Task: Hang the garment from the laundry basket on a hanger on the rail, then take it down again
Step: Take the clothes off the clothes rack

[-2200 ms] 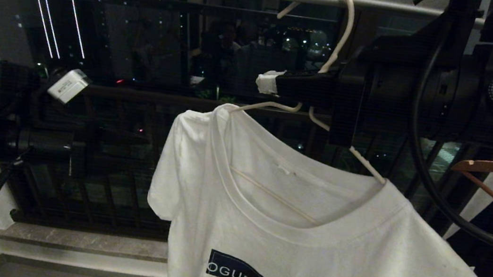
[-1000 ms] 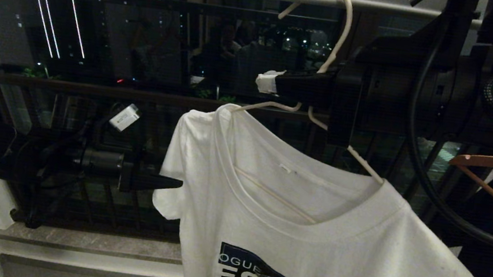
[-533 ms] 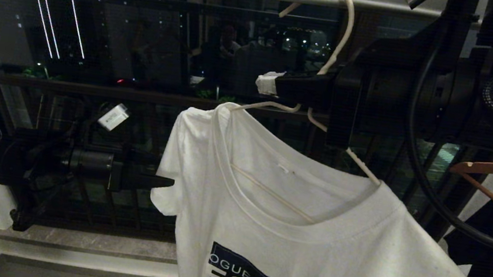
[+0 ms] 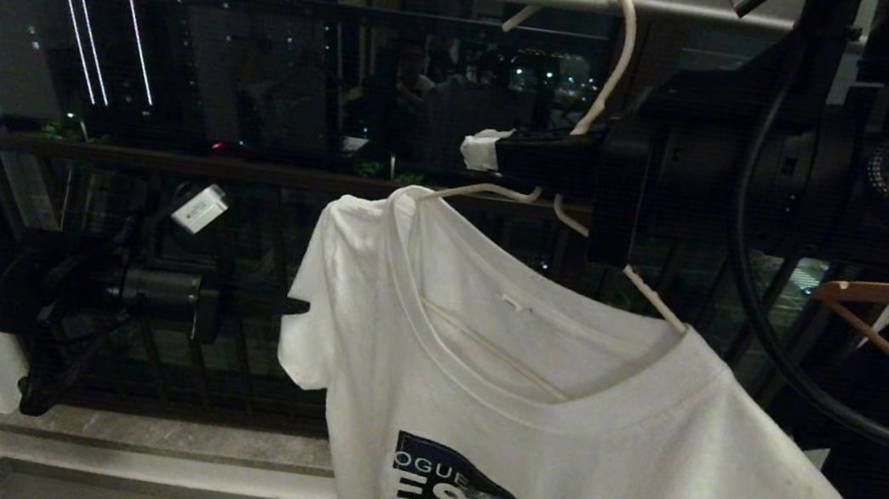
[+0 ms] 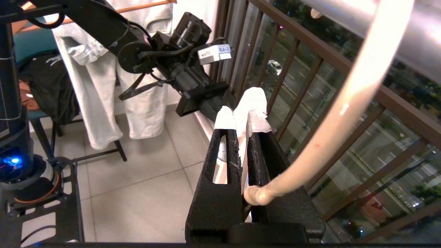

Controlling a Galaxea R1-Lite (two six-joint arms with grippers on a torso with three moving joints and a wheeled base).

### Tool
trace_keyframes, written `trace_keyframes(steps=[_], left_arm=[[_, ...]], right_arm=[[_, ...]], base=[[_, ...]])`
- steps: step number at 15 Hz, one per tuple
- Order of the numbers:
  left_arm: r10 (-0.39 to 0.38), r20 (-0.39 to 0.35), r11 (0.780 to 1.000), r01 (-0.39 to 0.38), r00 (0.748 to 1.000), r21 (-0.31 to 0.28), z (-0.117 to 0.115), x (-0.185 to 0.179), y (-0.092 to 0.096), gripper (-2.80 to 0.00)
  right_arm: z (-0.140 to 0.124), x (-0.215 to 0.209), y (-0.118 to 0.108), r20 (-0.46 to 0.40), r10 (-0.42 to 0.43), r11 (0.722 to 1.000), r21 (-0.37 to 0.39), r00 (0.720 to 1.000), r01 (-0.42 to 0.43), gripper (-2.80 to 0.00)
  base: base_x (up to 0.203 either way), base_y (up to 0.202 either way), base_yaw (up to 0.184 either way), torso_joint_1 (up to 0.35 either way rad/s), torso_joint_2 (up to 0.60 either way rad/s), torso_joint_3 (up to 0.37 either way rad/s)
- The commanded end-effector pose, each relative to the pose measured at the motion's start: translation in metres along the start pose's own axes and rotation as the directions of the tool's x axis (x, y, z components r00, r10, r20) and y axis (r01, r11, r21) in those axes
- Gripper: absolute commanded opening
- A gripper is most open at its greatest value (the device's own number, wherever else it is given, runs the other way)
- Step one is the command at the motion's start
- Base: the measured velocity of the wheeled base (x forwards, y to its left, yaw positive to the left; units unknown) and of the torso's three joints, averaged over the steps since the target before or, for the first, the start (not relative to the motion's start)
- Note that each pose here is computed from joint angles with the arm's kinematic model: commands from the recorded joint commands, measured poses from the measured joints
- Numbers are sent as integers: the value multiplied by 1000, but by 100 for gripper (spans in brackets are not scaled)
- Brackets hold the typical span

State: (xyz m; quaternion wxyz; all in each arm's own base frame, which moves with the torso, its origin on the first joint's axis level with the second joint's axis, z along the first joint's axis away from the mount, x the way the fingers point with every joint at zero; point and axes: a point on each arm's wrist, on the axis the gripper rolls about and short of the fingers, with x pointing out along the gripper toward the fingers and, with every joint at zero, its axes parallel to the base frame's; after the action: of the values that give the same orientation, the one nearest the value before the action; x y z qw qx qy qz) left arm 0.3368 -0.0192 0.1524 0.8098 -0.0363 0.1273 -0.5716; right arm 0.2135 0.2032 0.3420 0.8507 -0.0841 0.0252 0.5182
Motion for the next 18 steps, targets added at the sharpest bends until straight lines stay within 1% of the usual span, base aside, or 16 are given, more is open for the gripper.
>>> trace_keyframes(steps=[1,4,6,11,13,14,15,17,18], left_arm=[[3,4,1000,-3,1000,1,0,-3,1,-280],[26,4,1000,-26,1000,-15,-5,-11,1,-280],[45,2,998,-45,999,-38,-11,-18,1,-280],[127,-3,987,-127,992,-98,-31,-45,8,-280],[147,-19,983,-148,989,-106,-40,-47,8,-280],[170,-34,978,-173,985,-114,-44,-47,8,-280],[177,-45,975,-181,983,-128,-48,-46,8,-280],[172,-66,972,-181,983,-150,-62,-44,11,-280],[170,-73,973,-180,983,-147,-67,-43,12,-280]], right_arm=[[-1,1,0,-3,3,1000,0,1000,-3,-280],[-1,0,-1,-4,-1,1000,0,1000,1,-280],[0,-1,-1,-1,-3,1000,-1,1000,3,-280],[-1,-2,0,-5,-7,1000,-1,1000,7,-280],[-1,-2,0,-3,-8,1000,-1,1000,8,-280],[-1,-2,0,-3,-8,1000,0,1000,8,-280],[-1,-2,0,-3,-8,1000,-1,1000,8,-280],[-1,-2,0,-3,-8,1000,-2,1000,8,-280],[-1,-2,0,-3,-8,1000,-1,1000,8,-280]], base=[[0,0,0,0,0,0],[0,0,0,0,0,0],[0,0,0,0,0,0],[0,0,0,0,0,0],[0,0,0,0,0,0],[0,0,0,0,0,0],[0,0,0,0,0,0],[0,0,0,0,0,0],[0,0,0,0,0,0]])
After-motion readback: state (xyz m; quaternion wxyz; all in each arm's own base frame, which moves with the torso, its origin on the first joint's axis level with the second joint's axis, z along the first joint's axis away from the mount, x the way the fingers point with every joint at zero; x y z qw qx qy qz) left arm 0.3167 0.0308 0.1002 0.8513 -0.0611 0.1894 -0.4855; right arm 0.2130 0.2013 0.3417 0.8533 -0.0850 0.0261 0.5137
